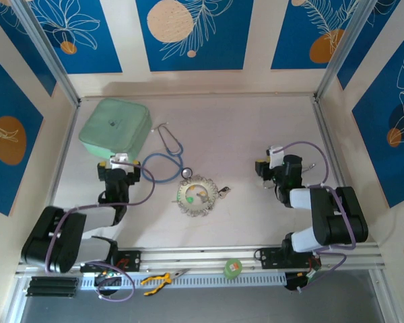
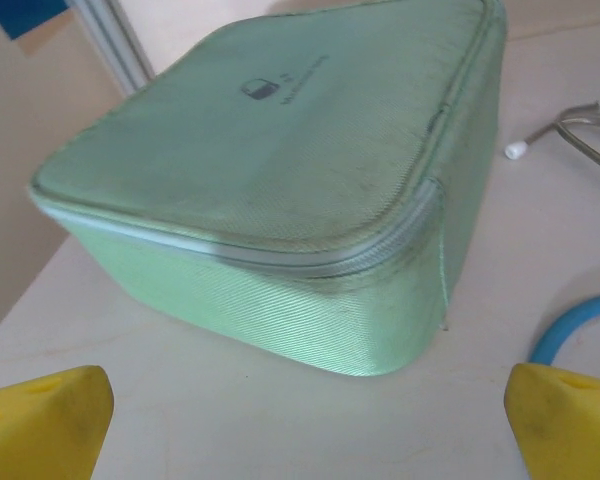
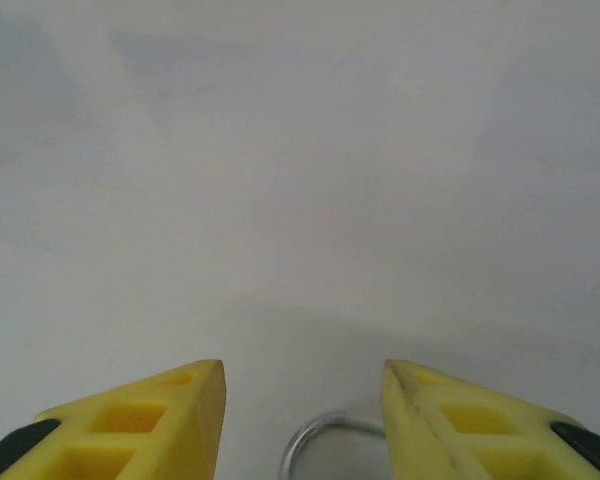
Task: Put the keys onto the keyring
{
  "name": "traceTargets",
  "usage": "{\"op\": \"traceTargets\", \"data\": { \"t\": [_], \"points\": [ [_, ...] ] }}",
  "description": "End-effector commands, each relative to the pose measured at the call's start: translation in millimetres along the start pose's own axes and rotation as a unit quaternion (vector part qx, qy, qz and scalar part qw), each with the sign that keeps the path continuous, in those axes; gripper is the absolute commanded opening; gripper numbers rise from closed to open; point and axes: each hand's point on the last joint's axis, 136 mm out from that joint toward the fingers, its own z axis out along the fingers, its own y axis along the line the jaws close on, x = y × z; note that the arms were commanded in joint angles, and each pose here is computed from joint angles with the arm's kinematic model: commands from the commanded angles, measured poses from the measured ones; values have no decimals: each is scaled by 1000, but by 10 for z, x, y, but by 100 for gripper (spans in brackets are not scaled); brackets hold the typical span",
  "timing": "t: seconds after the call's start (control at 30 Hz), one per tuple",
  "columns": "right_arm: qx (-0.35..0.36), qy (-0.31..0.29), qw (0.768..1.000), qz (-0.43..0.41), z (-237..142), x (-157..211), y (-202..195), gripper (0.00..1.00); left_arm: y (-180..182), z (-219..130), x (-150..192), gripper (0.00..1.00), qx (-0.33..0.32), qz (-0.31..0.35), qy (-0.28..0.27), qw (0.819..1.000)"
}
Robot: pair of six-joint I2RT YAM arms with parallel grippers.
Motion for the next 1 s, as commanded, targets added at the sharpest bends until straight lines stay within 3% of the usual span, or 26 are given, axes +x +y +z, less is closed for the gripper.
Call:
{"op": "traceTargets", "data": {
  "t": [0.0,0.13,0.17,0.6,0.77,0.87,0.93,0.97],
  "points": [
    [-29,-92,995,27,5,-383,-31,44,-132,64,-327,100,42,-4,-78,996],
    [-50,-56,997,36,58,-361,-24,45,-218,229,-163,100,44,6,-87,995],
    [-49,-48,997,41,70,-343,-39,45,-230,246,-121,100,50,6,-65,997],
    [-46,-50,997,41,79,-351,-48,50,-201,315,-135,100,42,0,-55,998],
    [-46,-50,997,41,81,-354,-48,51,-241,537,-54,100,92,-22,12,995],
    [-46,-49,997,41,79,-346,-47,53,-225,543,-54,100,102,-29,12,994],
    [-46,-50,997,40,79,-351,-44,59,-219,529,-57,100,101,-28,8,994],
    [-35,-49,997,42,87,-344,-72,92,-233,516,-70,100,105,-26,3,994]
  ]
}}
